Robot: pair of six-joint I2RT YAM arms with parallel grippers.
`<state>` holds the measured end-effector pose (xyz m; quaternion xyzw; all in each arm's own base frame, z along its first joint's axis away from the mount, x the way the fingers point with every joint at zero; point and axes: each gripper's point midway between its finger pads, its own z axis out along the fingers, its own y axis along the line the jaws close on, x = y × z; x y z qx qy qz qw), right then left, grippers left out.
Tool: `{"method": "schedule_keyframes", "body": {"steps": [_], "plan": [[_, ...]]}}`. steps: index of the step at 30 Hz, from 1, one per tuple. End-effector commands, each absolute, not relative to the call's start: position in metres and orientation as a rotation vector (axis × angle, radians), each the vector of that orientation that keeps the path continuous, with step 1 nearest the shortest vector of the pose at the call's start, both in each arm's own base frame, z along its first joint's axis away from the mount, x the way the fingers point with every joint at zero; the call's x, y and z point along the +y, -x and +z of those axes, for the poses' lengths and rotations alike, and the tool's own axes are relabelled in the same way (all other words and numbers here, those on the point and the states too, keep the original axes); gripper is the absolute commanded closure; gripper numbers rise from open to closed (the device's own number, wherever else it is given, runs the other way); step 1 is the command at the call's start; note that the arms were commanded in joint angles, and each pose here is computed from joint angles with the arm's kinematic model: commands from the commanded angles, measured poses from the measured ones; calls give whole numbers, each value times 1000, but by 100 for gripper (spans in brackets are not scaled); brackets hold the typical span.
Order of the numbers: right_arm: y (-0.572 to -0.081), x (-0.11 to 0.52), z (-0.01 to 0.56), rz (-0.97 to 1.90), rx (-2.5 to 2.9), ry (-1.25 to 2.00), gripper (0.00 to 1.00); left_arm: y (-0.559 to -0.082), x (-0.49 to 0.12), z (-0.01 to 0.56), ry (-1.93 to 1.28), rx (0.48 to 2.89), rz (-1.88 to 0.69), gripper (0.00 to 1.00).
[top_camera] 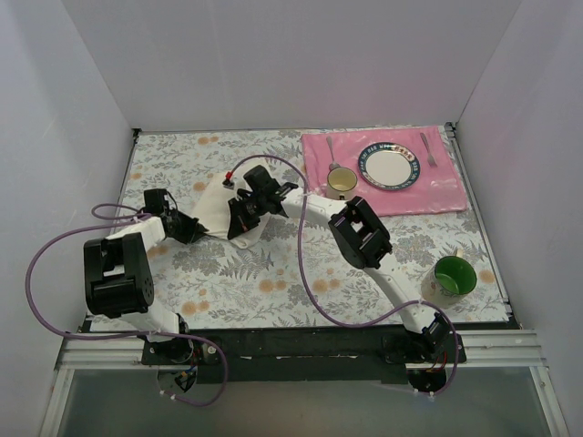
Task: Fold the napkin, place the utensils inside, and roll it up
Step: Roll the napkin with the utensil
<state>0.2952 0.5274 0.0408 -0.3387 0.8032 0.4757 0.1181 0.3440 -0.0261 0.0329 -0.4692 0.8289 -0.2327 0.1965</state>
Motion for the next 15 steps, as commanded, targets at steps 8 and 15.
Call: {"method": "schedule_keyframes", "body": {"steps": [8, 15], "plan": [[-293, 523, 74, 950, 2162, 1289, 53, -349, -23, 30, 1309, 2391, -604, 100], [-277, 526, 79, 604, 1969, 1441, 4, -351, -32, 41, 1378, 2408, -673, 100]]}}
